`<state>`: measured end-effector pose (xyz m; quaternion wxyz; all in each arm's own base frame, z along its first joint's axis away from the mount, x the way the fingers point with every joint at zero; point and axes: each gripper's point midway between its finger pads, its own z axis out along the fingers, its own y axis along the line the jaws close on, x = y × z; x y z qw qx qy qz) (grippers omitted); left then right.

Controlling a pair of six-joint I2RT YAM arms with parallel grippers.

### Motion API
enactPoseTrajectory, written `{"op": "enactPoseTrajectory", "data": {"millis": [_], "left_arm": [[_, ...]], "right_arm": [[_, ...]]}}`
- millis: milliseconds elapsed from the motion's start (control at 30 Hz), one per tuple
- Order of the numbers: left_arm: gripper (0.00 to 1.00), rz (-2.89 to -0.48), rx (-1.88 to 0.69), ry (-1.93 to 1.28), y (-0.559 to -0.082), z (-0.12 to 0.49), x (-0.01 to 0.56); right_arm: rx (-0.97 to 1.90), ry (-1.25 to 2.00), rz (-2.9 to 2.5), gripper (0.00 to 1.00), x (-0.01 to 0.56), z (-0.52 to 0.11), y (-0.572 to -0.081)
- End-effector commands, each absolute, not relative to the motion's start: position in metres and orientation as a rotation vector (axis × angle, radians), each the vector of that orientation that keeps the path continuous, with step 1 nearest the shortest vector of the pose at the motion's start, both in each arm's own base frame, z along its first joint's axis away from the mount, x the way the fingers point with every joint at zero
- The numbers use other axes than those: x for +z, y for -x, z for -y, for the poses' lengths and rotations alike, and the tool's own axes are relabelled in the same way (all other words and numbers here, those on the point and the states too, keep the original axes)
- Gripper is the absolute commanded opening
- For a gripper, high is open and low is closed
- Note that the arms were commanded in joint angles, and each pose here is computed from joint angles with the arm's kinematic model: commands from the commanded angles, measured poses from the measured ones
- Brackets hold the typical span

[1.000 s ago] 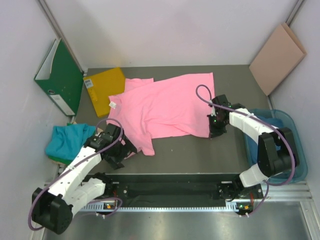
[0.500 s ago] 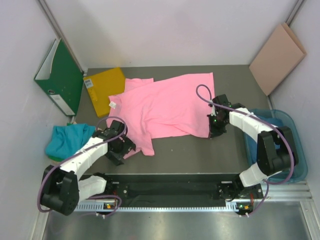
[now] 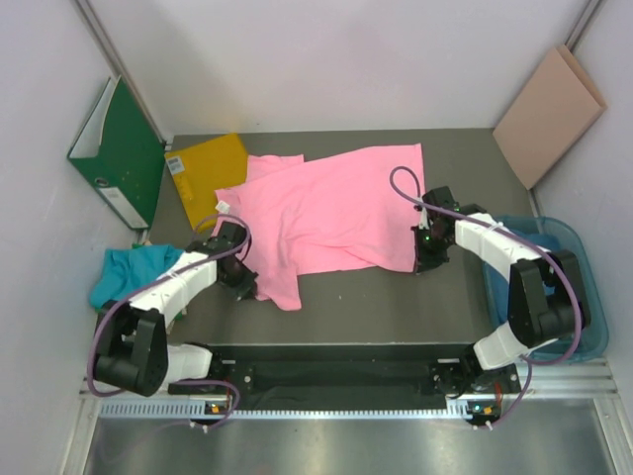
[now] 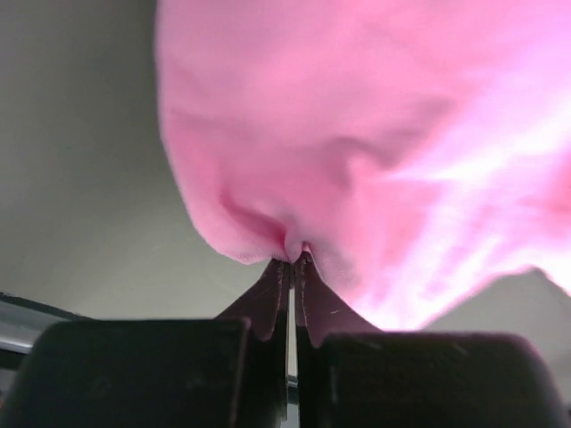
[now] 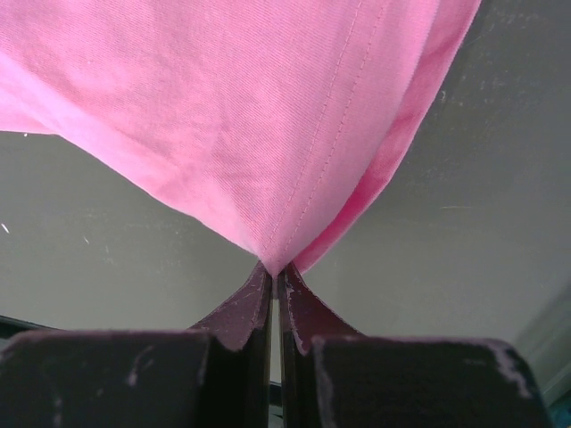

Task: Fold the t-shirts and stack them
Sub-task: Grap the side of the flattened tshirt closest away from the robot with both arms

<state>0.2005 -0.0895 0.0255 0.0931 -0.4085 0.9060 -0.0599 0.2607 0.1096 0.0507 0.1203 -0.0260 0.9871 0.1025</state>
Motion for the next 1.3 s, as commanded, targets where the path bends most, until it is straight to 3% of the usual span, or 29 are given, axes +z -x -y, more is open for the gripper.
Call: {"op": "enactPoseTrajectory", "data": {"millis": [0, 133, 300, 333, 367, 400, 500, 733, 1000, 1167, 1200, 1267], "left_arm": [[0.00, -2.537, -0.230, 1.090, -0.250, 0.088, 0.084], [0.00, -2.411, -0.240, 0.954, -0.292, 0.084, 0.134], [0.00, -2.431, -0.244, 0.876, -0.336, 0.096, 0.121], [0.16, -2.442, -0.254, 0.864, -0.345, 0.101, 0.120], [0.39, -2.514, -0.244, 0.856, -0.350, 0.106, 0.099], [0.74, -2.556, -0.240, 0.845, -0.352, 0.110, 0.091], [0.99, -2.615, -0.193, 0.837, -0.362, 0.112, 0.083], [0.98, -2.496, -0.179, 0.832, -0.347, 0.091, 0.112], [0.76, -2.473, -0.126, 0.926, -0.325, 0.058, 0.093], [0.66, -2.492, -0.255, 1.001, -0.336, 0.053, 0.069], [0.60, -2.498, -0.273, 1.001, -0.338, 0.054, 0.066], [0.59, -2.513, -0.326, 1.004, -0.343, 0.057, 0.060]], "right_arm": [[0.320, 0.071, -2.830, 0.01, 0.062, -0.109, -0.274], [0.319, 0.066, -2.829, 0.01, 0.061, -0.108, -0.277], [0.321, 0.053, -2.832, 0.01, 0.058, -0.109, -0.281], [0.326, 0.054, -2.834, 0.01, 0.057, -0.110, -0.281], [0.327, 0.052, -2.831, 0.01, 0.057, -0.110, -0.282], [0.330, 0.048, -2.838, 0.01, 0.056, -0.111, -0.282], [0.336, 0.044, -2.837, 0.01, 0.056, -0.112, -0.284], [0.355, 0.037, -2.838, 0.01, 0.053, -0.115, -0.285], [0.378, 0.039, -2.858, 0.01, 0.047, -0.117, -0.283], [0.384, 0.043, -2.854, 0.01, 0.049, -0.118, -0.286], [0.387, 0.048, -2.850, 0.02, 0.050, -0.119, -0.288], [0.387, 0.050, -2.851, 0.02, 0.050, -0.119, -0.288]]}}
